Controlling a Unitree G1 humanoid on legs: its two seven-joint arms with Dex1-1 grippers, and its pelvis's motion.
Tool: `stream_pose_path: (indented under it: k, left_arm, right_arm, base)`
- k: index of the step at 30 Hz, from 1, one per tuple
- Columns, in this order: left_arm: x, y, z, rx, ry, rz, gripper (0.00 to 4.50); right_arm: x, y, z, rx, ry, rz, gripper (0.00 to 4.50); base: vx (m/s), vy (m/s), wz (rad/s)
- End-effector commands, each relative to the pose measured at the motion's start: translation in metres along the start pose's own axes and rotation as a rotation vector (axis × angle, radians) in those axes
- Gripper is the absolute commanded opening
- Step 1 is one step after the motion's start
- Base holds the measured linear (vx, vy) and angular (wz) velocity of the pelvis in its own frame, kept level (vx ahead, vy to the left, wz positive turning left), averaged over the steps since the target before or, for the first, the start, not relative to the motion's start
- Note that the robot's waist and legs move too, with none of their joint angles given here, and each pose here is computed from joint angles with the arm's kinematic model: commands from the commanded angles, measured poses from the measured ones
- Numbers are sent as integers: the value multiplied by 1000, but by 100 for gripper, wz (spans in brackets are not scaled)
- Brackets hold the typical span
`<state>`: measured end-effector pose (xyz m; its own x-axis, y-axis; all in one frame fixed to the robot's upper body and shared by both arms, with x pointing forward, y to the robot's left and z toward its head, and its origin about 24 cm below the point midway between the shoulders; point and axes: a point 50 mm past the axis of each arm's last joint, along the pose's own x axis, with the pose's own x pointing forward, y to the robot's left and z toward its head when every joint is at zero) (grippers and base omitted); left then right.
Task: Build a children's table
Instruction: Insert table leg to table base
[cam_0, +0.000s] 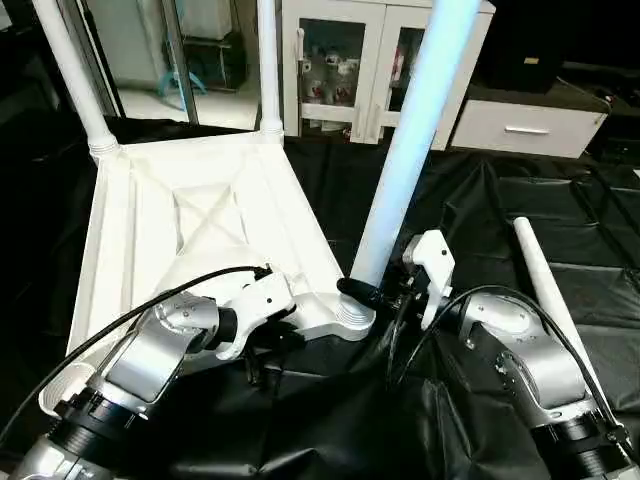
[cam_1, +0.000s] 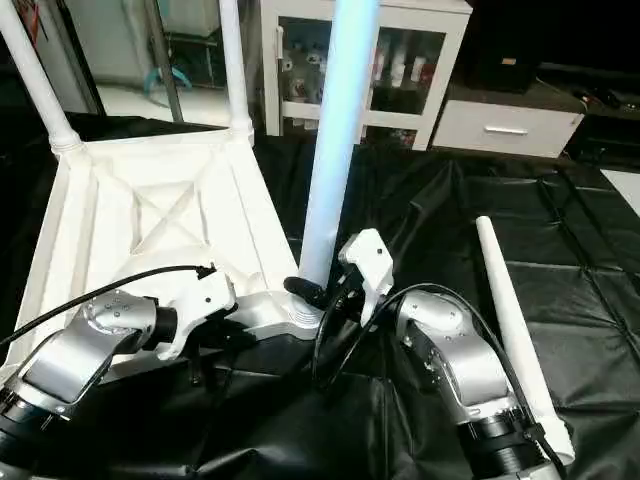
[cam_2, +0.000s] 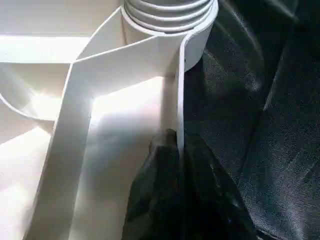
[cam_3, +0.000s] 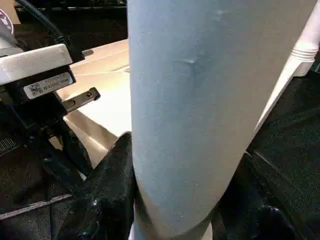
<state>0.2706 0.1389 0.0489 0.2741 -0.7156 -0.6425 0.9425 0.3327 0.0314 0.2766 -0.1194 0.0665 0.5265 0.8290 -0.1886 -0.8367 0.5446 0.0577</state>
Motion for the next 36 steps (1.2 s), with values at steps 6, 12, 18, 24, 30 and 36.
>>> stream_pose_path:
  k: [6, 12, 18, 24, 30, 36]
  left_arm:
    - [3, 3, 7, -66, -83, 71, 0]
    - [26, 0, 30, -161, -152, 155, 0]
    - [56, 0, 56, -234, -184, 261, 0]
    - [83, -5, 93, -311, -274, 356, 0]
    - [91, -1, 102, -361, -307, 454, 0]
    - [90, 3, 100, -368, -297, 463, 0]
  right_arm:
    - [-6, -8, -56, 120, 222, -186, 184]
    - [16, -38, -40, 106, 163, -451, 184]
    - [38, -52, -29, 128, 150, -608, 184]
    - [58, -56, -21, 150, 143, -700, 184]
    - [68, -57, -14, 159, 115, -749, 184]
    - [72, -58, -11, 173, 90, -749, 184]
  base:
    - [0, 0, 0]
    - [0, 0, 0]
    - [0, 0, 0]
    - [25, -2, -1]
    - [0, 0, 0]
    - [0, 0, 0]
